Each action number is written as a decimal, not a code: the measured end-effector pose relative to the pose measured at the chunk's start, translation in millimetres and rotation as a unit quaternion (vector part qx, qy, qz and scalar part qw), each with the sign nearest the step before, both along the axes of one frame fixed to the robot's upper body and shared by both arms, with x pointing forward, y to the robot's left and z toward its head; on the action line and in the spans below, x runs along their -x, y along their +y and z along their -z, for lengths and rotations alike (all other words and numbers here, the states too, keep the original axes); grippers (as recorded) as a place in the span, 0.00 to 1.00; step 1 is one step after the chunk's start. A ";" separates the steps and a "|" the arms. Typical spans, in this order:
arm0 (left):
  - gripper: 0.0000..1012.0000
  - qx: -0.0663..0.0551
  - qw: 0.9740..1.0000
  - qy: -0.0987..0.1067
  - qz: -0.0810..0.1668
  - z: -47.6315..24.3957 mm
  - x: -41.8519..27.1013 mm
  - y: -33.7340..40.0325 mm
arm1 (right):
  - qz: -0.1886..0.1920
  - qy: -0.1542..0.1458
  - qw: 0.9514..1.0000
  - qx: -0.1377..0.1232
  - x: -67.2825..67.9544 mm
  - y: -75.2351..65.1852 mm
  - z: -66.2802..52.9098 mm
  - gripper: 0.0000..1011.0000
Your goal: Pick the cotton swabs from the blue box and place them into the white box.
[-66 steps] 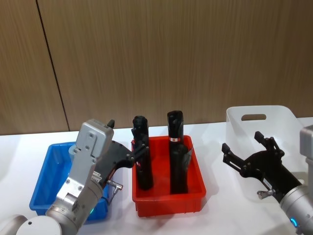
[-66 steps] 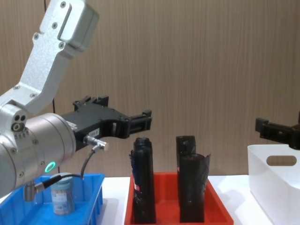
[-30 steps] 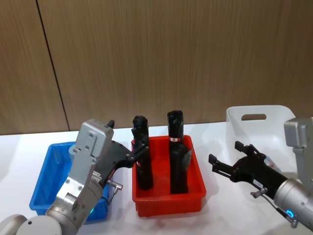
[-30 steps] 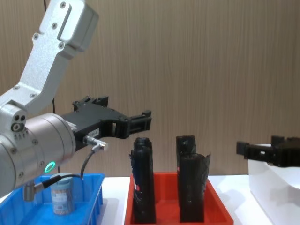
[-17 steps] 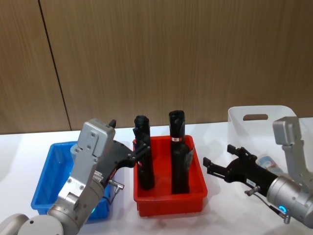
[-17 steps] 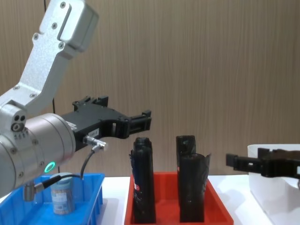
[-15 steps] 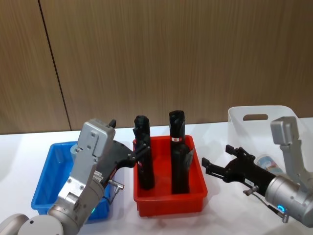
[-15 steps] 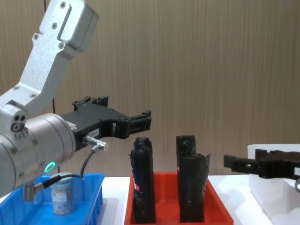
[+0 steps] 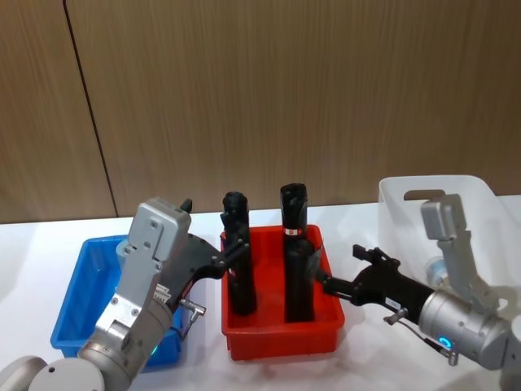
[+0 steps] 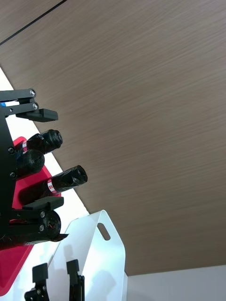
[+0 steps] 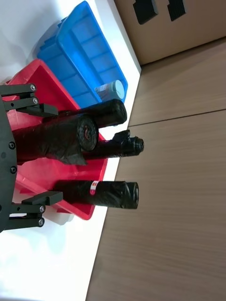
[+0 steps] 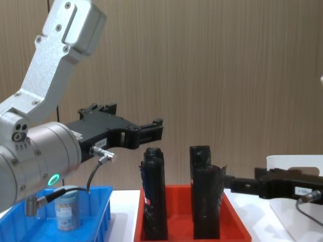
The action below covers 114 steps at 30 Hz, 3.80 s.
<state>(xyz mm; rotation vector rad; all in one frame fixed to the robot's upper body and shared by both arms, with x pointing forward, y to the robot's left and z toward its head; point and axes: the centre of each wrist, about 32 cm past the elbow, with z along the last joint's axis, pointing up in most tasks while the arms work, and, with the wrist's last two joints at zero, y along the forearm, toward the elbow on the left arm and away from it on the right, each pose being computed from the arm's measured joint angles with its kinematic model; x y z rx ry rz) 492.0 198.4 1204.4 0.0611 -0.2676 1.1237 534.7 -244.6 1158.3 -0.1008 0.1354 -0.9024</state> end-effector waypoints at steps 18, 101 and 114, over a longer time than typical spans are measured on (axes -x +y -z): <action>0.99 0.000 1.000 0.000 0.000 0.0 0.0 0.0 | -0.038 -0.005 0.999 0.009 -13.5 21.4 0.2 0.99; 0.99 0.000 1.000 0.000 0.000 0.0 0.0 0.0 | 0.011 -0.087 0.996 -0.002 -53.1 21.4 -62.9 0.54; 0.99 0.000 1.000 0.000 0.000 0.0 0.0 0.0 | 0.066 -0.133 0.989 0.010 -49.7 -12.1 -92.9 0.54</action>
